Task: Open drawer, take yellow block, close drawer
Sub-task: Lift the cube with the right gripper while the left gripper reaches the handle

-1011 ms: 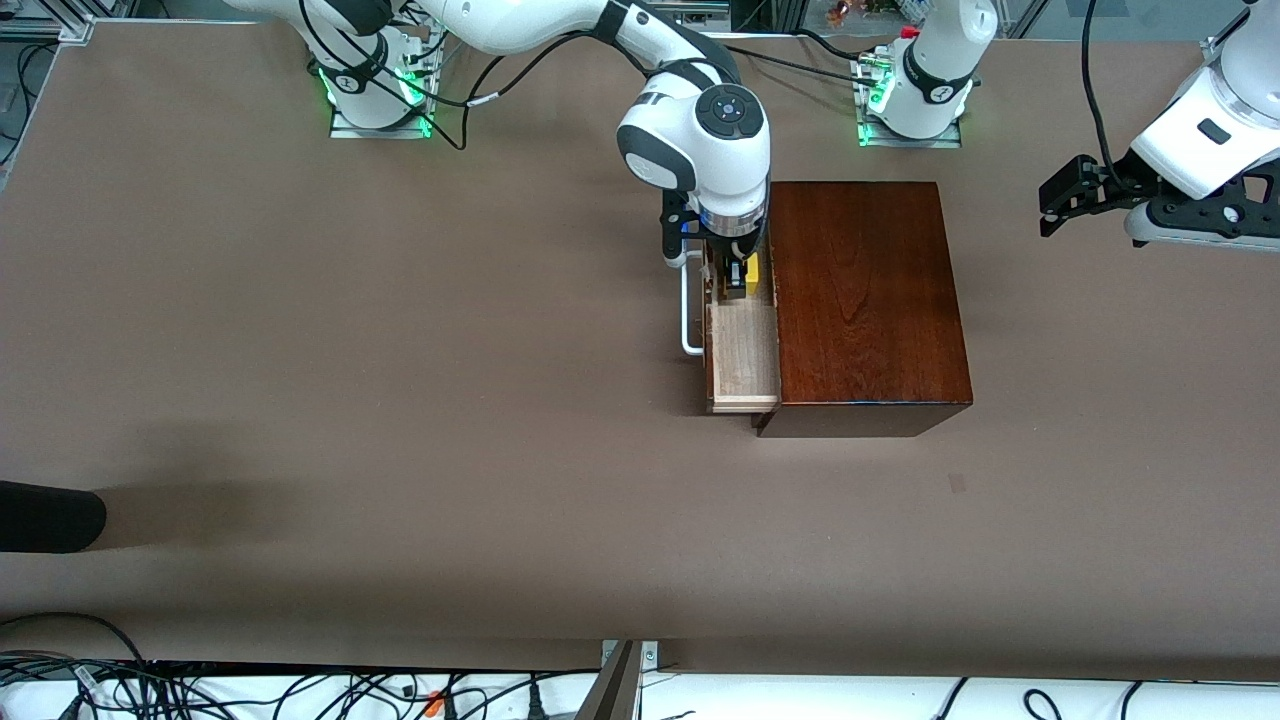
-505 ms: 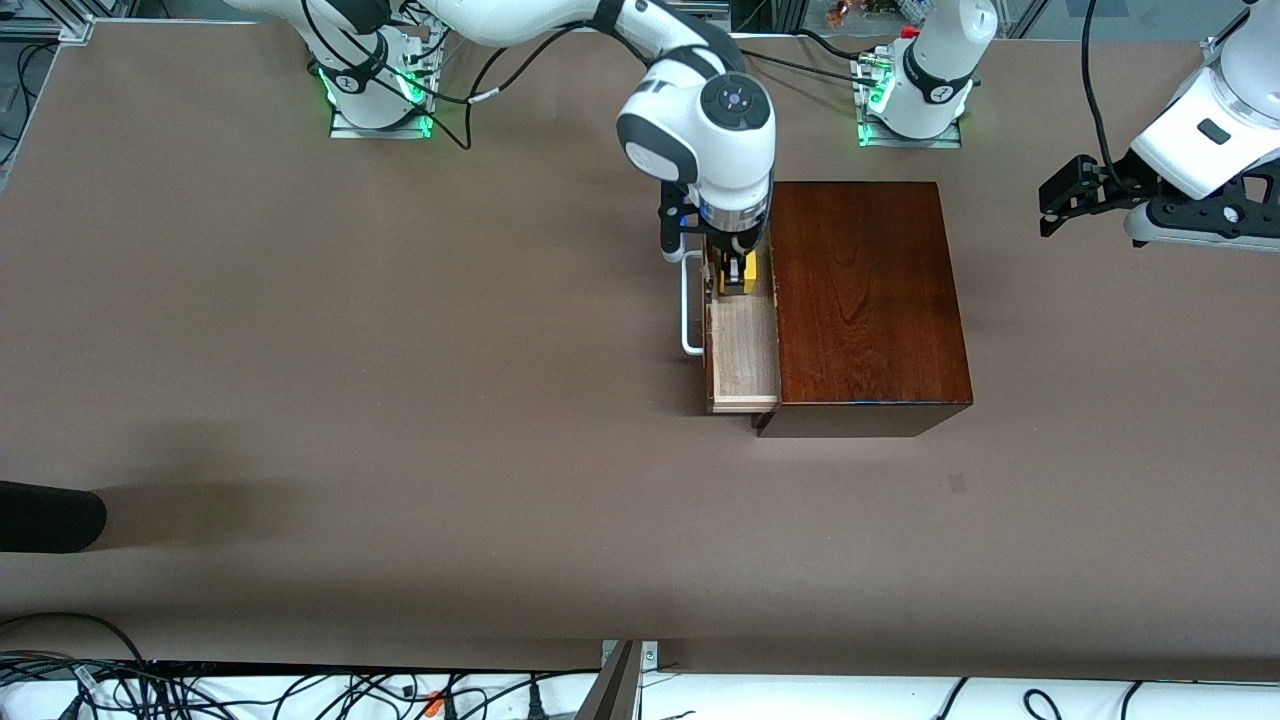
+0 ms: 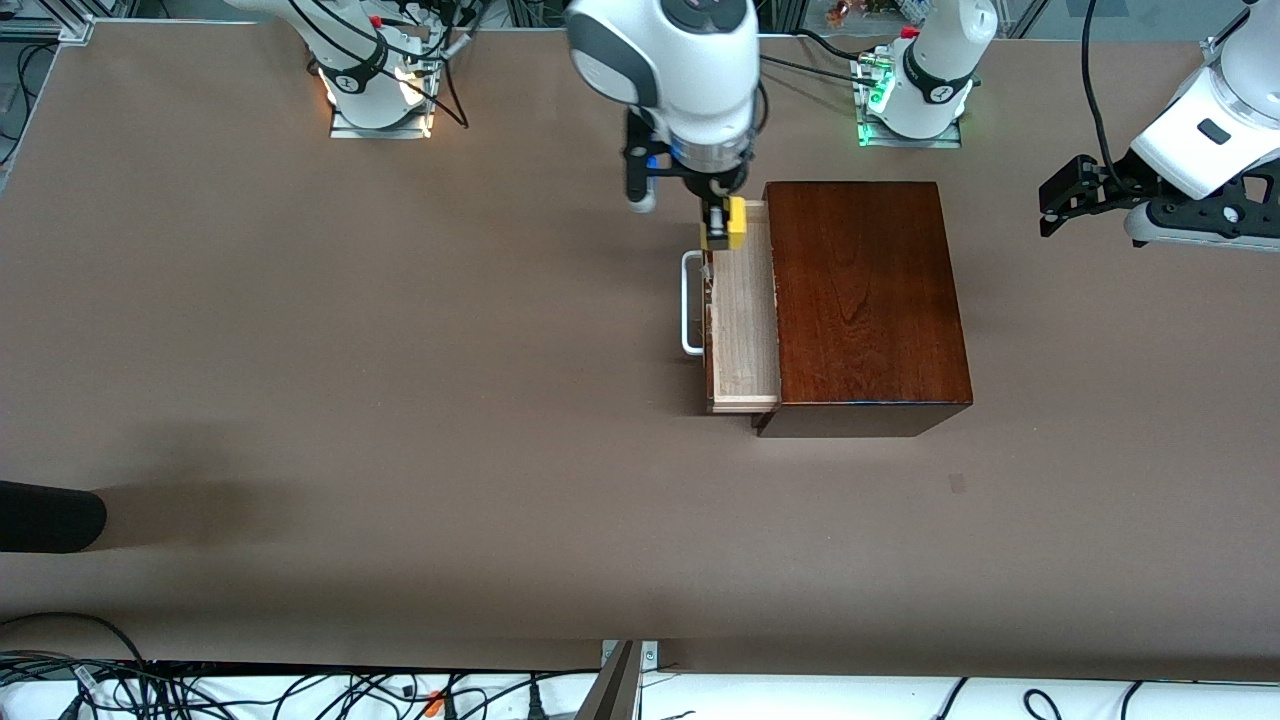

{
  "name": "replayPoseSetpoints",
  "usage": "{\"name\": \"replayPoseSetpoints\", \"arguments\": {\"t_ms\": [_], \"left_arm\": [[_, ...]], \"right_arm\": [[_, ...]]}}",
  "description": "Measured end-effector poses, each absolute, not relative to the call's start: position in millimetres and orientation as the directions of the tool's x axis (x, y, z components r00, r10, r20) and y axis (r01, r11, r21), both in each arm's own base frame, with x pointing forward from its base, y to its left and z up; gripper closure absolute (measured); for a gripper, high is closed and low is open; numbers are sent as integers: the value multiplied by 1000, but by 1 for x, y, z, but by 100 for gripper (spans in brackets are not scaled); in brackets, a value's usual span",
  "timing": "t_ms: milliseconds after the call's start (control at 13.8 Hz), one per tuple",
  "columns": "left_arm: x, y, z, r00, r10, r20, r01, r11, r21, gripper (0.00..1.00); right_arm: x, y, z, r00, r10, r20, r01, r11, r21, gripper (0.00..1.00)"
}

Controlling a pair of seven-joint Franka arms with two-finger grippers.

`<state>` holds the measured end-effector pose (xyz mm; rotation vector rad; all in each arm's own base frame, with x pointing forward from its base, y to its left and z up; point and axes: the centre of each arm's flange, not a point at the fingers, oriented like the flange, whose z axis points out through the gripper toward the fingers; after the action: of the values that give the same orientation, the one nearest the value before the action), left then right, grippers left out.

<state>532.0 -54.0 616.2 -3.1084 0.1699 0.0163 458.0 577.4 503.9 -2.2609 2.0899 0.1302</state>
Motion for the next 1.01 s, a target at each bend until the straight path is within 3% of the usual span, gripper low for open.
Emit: {"name": "replayPoseSetpoints", "arguments": {"t_ms": [289, 578, 1011], "left_arm": [[531, -55, 616, 994, -111, -17, -112, -993, -28, 0], [525, -78, 611, 986, -158, -58, -158, -987, -10, 0], [523, -189, 547, 833, -527, -168, -506, -849, 155, 0]], "right_arm": [[500, 487, 535, 313, -949, -32, -945, -315, 84, 45], [550, 362, 540, 528, -847, -60, -837, -531, 133, 45], [581, 163, 532, 791, -598, -130, -576, -799, 171, 45]]}}
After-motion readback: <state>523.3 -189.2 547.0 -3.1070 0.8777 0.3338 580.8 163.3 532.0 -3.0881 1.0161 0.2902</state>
